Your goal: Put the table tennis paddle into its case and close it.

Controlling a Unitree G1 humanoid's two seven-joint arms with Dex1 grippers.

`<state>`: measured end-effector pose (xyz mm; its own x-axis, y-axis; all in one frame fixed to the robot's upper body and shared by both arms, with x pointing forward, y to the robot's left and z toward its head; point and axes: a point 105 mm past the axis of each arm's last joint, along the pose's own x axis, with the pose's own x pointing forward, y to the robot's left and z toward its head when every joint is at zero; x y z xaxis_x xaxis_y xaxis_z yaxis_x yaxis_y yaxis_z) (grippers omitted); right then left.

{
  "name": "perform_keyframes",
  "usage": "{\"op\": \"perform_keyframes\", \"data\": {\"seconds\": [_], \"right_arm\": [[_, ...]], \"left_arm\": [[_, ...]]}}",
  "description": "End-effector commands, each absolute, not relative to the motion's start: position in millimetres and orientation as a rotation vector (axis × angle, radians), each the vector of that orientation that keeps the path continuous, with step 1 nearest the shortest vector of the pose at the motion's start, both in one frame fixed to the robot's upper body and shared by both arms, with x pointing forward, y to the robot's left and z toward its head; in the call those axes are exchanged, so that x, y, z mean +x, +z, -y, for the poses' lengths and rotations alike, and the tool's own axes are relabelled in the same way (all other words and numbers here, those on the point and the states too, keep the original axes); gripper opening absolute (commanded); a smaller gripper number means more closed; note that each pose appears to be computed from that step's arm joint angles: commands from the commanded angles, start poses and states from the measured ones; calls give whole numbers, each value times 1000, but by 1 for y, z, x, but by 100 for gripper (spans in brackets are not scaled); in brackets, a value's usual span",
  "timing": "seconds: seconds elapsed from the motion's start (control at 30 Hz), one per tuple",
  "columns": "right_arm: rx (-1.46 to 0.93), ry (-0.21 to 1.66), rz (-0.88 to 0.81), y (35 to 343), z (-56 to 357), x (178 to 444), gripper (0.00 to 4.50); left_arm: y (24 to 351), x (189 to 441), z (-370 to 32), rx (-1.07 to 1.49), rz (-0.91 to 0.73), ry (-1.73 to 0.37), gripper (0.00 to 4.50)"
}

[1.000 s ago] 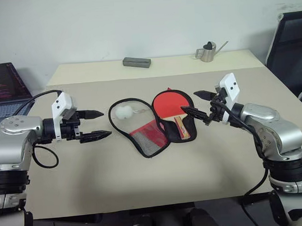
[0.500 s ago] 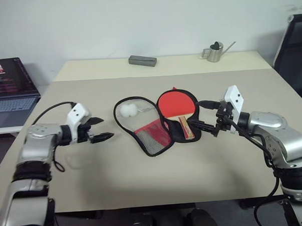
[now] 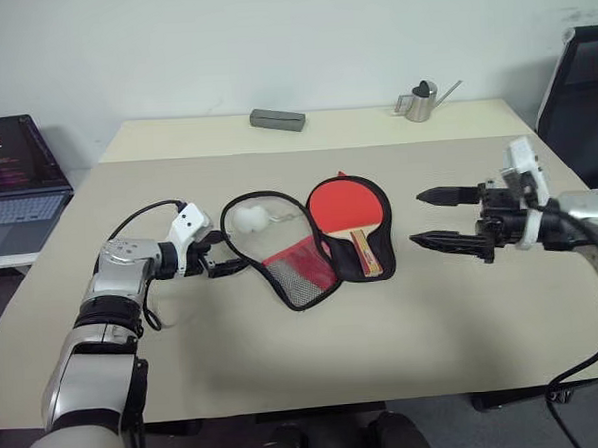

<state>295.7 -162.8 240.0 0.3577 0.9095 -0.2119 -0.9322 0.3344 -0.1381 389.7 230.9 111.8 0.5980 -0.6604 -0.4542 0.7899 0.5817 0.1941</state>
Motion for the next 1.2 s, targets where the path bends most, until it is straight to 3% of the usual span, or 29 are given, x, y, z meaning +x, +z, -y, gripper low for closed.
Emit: {"op": "perform_keyframes", "data": {"seconds": [0.03,0.4,0.87,1.2], "right_arm": [[-265,1231,-81,251,165,292,447],[-288,1256,-107,253,175,289,447],[-306,1198,-91,264,193,297,447],[-300,1199,-102,257,192,294,447]], "left_arm": [[117,392,-221,423,-319,-904,450],[125,397,-199,424,-275,-973,450],[177,403,-123,485,-55,-1217,450],[188,407,-56,484,26,-1315,450]]}}
